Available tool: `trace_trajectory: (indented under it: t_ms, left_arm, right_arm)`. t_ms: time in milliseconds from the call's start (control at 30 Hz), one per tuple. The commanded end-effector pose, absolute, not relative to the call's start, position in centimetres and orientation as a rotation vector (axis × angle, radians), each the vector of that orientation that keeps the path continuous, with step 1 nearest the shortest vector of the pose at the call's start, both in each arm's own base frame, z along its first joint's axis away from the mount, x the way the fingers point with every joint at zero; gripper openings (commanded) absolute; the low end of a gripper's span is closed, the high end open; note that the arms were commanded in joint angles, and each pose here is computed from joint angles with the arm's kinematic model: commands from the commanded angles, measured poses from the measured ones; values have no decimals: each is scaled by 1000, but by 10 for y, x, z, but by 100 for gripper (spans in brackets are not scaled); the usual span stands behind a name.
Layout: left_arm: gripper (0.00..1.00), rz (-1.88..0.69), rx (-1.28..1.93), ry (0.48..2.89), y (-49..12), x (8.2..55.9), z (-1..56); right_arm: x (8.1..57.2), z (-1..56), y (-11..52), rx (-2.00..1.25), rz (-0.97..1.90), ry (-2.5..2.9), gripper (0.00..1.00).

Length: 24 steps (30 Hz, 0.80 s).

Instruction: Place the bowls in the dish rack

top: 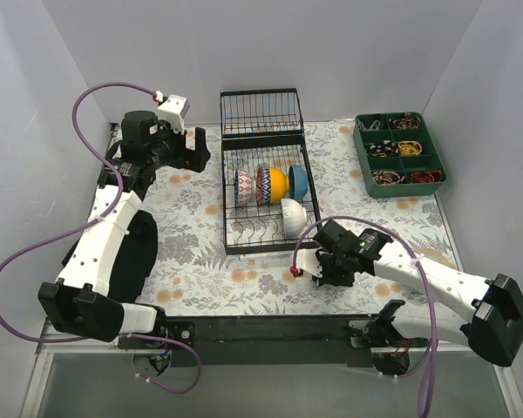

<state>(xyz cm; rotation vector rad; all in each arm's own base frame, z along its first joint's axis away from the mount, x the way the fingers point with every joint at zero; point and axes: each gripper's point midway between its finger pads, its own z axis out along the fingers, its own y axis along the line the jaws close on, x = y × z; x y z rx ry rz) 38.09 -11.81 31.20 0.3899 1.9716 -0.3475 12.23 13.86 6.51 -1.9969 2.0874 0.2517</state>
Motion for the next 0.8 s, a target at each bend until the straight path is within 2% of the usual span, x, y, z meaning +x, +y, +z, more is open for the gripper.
trace_trajectory:
  t_ms: [0, 367, 500, 600, 700, 733, 767]
  left_arm:
    - [98, -273, 346, 1915, -104, 381, 338]
    - [98, -234, 375, 1896, -97, 364, 348]
    - [98, -290, 491, 1885, -109, 352, 353]
    - [98, -334, 578, 1884, -118, 345, 354]
    - [98, -383, 665, 1894, -127, 341, 352]
    - [98, -390, 688, 1872, -130, 341, 361]
    - [98, -402, 740, 1858, -134, 339, 362]
  right_arm:
    - [107, 60, 158, -2169, 285, 1912, 1]
    - [96, 65, 215, -2352, 281, 1590, 1]
    - [96, 71, 216, -2345, 274, 1591, 34]
    - [95, 85, 210, -2317, 266, 1597, 47]
    - [84, 103, 204, -2297, 333, 1599, 56]
    - [81, 113, 204, -2259, 365, 1604, 63]
    - [79, 121, 202, -2240, 368, 1617, 64]
